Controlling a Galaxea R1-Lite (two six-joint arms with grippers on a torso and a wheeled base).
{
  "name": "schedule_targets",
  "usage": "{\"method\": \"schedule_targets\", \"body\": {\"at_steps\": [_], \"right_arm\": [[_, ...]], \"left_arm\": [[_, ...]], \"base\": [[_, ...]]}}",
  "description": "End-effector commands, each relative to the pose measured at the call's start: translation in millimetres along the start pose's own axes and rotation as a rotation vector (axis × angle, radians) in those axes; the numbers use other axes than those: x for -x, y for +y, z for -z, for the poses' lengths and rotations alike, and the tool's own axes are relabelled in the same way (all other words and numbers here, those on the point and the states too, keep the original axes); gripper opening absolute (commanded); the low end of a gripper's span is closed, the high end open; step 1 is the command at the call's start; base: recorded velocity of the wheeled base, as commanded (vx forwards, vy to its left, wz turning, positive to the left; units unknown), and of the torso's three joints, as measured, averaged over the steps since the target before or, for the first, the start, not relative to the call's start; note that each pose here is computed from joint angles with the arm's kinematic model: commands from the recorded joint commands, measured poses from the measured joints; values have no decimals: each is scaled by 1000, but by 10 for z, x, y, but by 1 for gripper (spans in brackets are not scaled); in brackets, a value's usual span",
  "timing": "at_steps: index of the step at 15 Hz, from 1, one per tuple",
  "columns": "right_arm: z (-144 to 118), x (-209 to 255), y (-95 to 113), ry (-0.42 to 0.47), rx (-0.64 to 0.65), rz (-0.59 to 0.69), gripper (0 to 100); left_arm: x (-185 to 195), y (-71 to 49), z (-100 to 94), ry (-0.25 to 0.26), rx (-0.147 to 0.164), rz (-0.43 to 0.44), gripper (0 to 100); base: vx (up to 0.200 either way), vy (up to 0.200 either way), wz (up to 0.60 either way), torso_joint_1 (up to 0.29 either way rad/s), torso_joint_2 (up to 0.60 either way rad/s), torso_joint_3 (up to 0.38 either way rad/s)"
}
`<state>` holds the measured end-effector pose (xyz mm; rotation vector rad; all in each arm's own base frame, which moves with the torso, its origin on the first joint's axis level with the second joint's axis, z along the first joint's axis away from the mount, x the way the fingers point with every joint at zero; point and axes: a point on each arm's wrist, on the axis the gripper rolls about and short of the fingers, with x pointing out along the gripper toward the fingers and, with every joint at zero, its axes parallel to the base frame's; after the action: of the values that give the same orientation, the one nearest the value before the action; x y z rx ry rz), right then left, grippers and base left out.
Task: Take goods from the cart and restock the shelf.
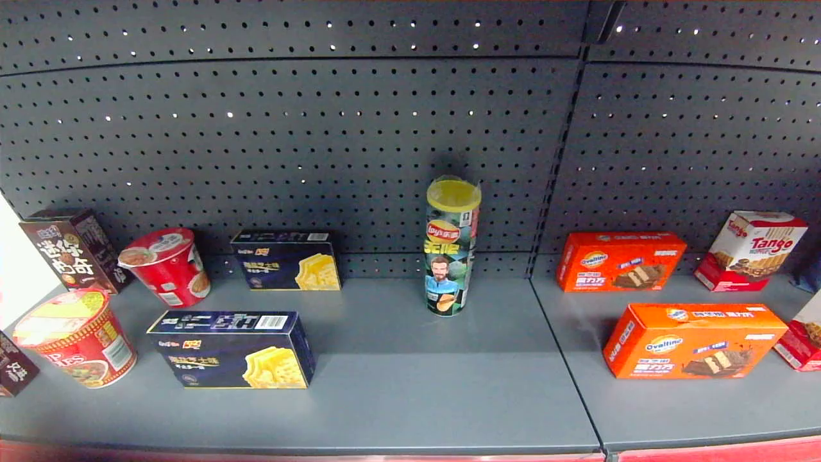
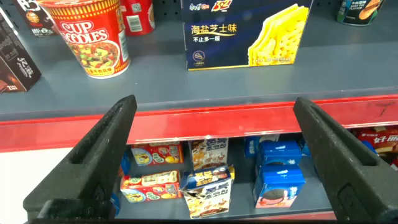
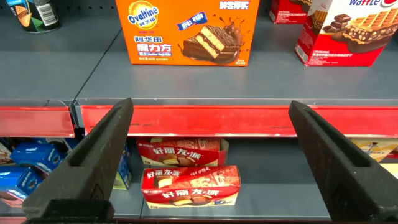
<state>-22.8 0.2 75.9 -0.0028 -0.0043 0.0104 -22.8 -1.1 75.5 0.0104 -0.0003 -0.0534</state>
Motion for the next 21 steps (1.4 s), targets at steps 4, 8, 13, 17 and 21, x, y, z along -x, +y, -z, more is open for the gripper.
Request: {"method": "schedule_targets", "body": {"at_steps": [4,8,13,17,21], "right_arm": [[-1,0,0,0,0,0,100],[-1,0,0,0,2,0,100],[-1,0,0,0,0,0,100],[-1,0,0,0,0,0,100],[-1,0,0,0,0,0,100]], "left_arm": [[1,0,-4,-2,0,0,100],[0,0,0,0,1,0,100],[1,0,-4,-2,1,-1,100],[1,0,-4,-2,1,0,100],[0,0,0,0,1,0,100]], "base": [[0,0,150,1,1,-1],[0,0,600,0,1,5],[0,0,600,3,1,0],[0,0,600,4,5,1],[0,0,600,4,5,4]]}}
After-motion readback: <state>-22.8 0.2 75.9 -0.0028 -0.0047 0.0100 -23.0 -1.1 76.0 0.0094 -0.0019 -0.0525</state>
